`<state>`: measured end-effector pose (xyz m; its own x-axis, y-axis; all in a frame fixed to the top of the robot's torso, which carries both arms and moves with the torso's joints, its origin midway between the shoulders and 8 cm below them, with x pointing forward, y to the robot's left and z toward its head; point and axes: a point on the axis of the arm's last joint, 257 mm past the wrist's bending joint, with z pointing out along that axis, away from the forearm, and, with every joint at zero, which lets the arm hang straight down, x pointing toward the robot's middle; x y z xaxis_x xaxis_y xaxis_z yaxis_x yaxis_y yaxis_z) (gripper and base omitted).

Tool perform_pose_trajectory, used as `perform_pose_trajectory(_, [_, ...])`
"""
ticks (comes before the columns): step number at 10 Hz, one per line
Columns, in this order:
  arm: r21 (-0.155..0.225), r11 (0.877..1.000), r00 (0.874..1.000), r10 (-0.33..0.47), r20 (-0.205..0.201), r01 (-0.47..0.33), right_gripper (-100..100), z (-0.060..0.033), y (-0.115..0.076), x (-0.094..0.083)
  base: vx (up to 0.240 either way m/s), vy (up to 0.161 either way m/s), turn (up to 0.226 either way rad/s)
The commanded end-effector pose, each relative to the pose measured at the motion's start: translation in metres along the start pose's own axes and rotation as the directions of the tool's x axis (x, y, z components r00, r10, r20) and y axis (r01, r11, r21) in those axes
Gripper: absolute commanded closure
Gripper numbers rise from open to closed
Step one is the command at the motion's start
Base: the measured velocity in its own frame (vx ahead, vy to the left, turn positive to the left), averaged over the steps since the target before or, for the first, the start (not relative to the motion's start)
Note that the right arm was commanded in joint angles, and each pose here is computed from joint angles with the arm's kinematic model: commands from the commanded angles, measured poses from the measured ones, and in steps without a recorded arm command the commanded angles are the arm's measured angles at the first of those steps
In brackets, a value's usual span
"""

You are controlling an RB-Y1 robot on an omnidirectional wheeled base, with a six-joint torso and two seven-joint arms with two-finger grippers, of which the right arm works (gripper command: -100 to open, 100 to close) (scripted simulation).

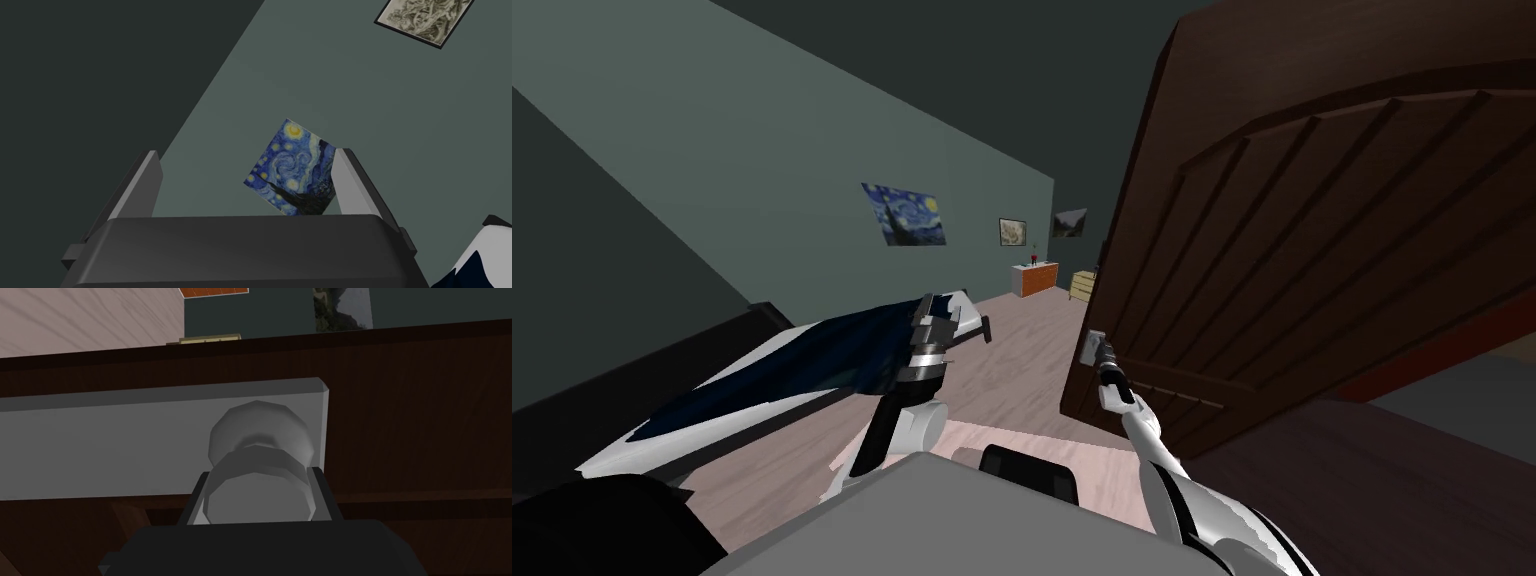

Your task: Push the door open

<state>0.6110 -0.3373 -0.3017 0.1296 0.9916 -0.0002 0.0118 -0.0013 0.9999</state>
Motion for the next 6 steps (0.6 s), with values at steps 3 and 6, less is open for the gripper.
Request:
perform_pose_trajectory(3, [-0.004,1.000,1.000,0.000,0.022,0.000,100,-0.0009,0.002,-0.012,0.136,0.071,-0.042])
perform_pose_trajectory(6, [-0.009,1.000,0.998,0.001,0.066,0.000,100,-0.0020,0.004,-0.037,0.200,0.079,-0.065])
